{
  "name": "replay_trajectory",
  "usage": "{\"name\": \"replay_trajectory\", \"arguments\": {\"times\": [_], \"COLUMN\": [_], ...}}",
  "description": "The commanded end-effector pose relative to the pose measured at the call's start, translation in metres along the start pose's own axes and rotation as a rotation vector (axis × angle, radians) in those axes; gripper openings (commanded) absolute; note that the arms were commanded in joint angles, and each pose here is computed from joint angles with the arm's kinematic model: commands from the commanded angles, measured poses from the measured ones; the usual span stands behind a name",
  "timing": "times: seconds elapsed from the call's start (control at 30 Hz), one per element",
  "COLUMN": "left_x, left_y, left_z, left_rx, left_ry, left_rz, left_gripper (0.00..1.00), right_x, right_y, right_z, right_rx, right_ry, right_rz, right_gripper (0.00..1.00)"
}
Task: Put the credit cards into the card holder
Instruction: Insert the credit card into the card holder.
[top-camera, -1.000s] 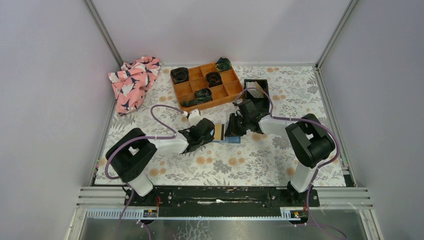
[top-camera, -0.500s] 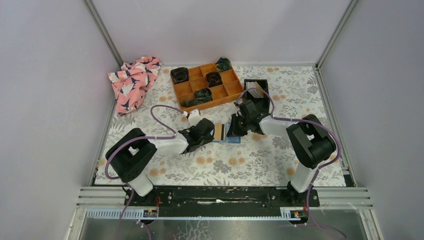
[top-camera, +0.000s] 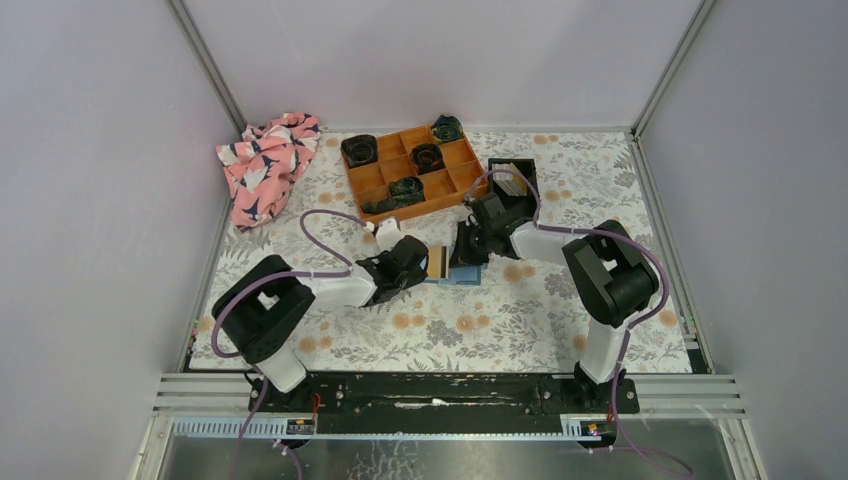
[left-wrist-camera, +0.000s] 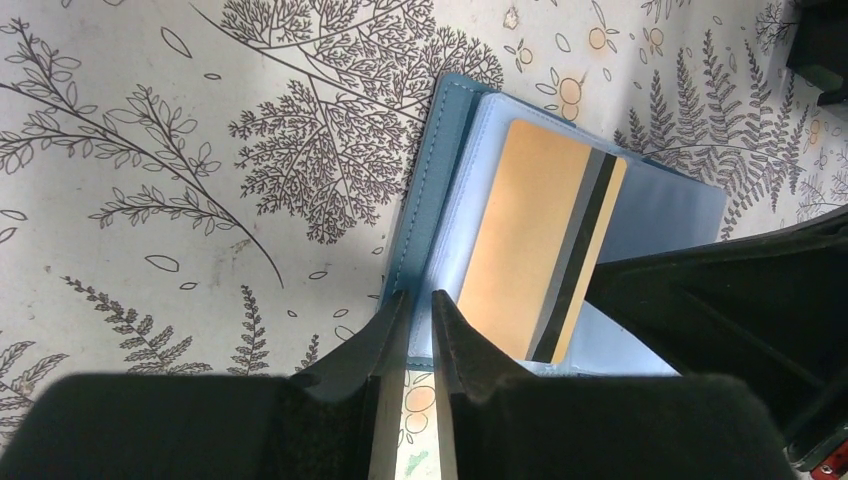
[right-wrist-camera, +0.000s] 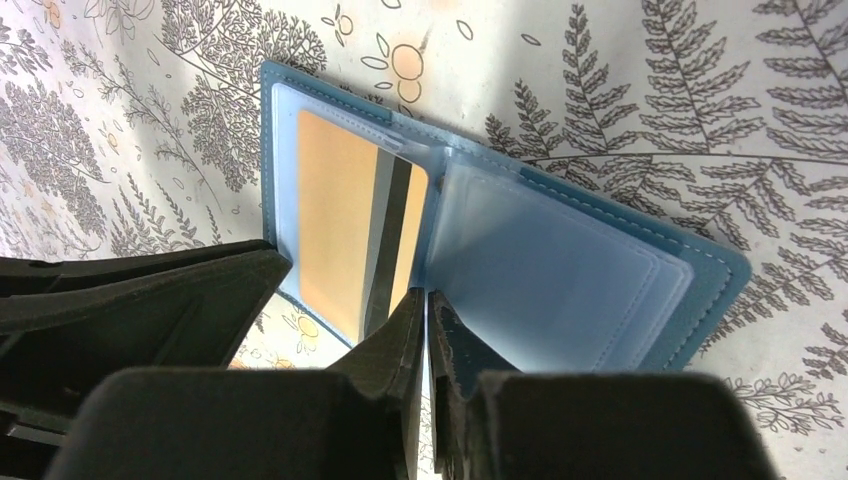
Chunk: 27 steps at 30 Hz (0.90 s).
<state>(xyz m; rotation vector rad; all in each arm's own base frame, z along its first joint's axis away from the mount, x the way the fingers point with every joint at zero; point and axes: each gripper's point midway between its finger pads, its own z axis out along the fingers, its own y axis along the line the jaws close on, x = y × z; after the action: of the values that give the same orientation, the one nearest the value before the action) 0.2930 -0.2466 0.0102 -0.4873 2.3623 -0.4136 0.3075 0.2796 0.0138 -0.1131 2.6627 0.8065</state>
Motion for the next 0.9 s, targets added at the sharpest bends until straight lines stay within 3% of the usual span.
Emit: {"name": "replay_trajectory", "arguments": {"times": [0.0, 0.47, 0.87], "left_x": [0.038, -0.004, -0.025], "left_y": [0.097, 0.081, 0.066], "left_z": [0.002, -0.028, -0.046], "left_rx": [-0.298, -0.167, -0.031], "left_ry": [0.116, -0.081, -0.178], "left_rz": [0.127, -0.003, -0.086], "left_gripper": [0.22, 0.27, 0.39], "right_x": [0.001, 0.004, 0.005], "right_y": [0.011, 0.008, 0.018], "right_z": [0.006, 0.01, 0.015], "right_rx": [0.006, 0.036, 0.019], "right_ry": [0.022, 0.034, 0.041], "right_rz": [-0.024, -0.031, -0.049], "right_gripper": [0.11, 0.12, 0.12]}}
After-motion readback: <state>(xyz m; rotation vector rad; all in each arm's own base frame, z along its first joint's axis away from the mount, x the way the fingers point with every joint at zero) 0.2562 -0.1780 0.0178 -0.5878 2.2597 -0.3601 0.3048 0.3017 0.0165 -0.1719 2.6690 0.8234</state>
